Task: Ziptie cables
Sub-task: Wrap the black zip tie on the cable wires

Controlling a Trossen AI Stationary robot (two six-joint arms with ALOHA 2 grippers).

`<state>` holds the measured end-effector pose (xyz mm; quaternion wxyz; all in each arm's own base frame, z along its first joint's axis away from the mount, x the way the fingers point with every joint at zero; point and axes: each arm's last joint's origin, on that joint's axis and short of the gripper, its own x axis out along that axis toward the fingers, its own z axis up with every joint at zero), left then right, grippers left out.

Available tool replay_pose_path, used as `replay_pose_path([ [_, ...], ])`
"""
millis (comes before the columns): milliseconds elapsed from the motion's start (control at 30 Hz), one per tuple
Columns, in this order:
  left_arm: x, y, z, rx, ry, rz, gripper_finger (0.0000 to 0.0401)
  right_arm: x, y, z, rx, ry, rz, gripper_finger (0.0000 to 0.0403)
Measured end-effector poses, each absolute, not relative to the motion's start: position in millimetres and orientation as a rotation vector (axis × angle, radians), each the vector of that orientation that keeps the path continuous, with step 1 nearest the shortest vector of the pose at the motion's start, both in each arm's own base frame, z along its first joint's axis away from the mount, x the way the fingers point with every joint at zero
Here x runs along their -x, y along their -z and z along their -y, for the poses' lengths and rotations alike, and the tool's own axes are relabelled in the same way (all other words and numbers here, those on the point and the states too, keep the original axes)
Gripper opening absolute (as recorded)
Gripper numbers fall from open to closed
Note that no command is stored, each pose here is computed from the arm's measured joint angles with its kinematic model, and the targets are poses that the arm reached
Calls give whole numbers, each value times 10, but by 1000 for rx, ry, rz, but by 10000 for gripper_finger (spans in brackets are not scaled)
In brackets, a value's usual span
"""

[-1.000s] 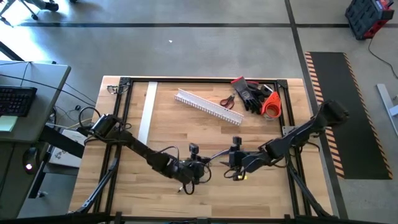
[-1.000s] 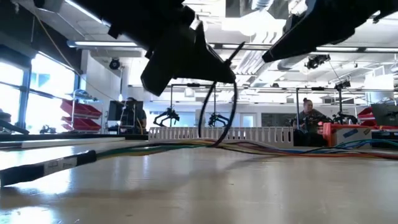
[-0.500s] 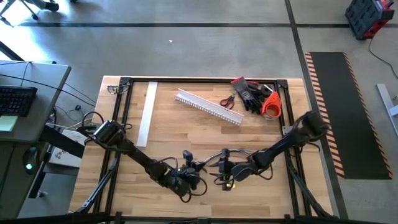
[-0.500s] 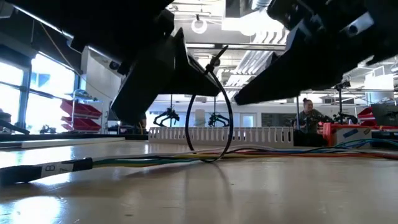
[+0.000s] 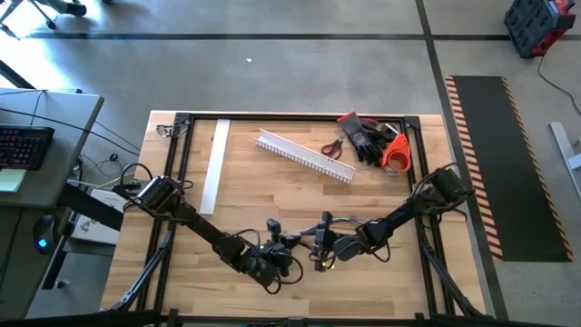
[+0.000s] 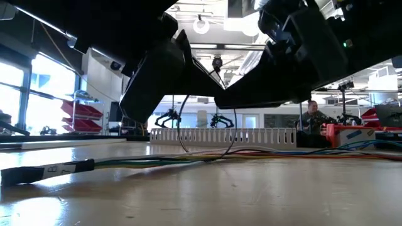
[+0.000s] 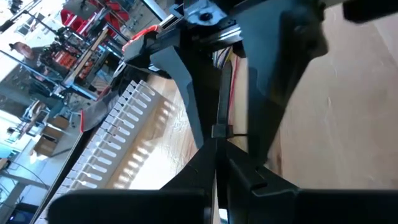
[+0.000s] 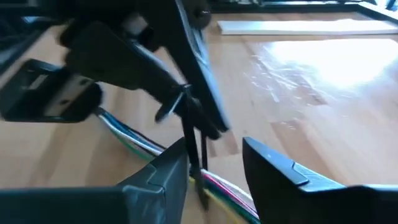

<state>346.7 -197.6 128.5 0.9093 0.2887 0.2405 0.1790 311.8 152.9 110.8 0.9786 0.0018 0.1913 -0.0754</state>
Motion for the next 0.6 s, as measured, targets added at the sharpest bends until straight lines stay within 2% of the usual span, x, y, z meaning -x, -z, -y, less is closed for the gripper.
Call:
replay_pose_path([
  [100, -3473, -1289, 1971, -583, -372, -492, 0, -3116, -1105, -1525, 12, 161, -388, 93],
  [267, -3466, -1283, 1960, -594, -381, -502, 14, -3110, -1095, -1522, 24, 169, -397, 10],
  [600, -3459, -1470, 1856, -567, -266, -554, 122, -3083, -1074, -1533, -3, 206, -410, 0],
])
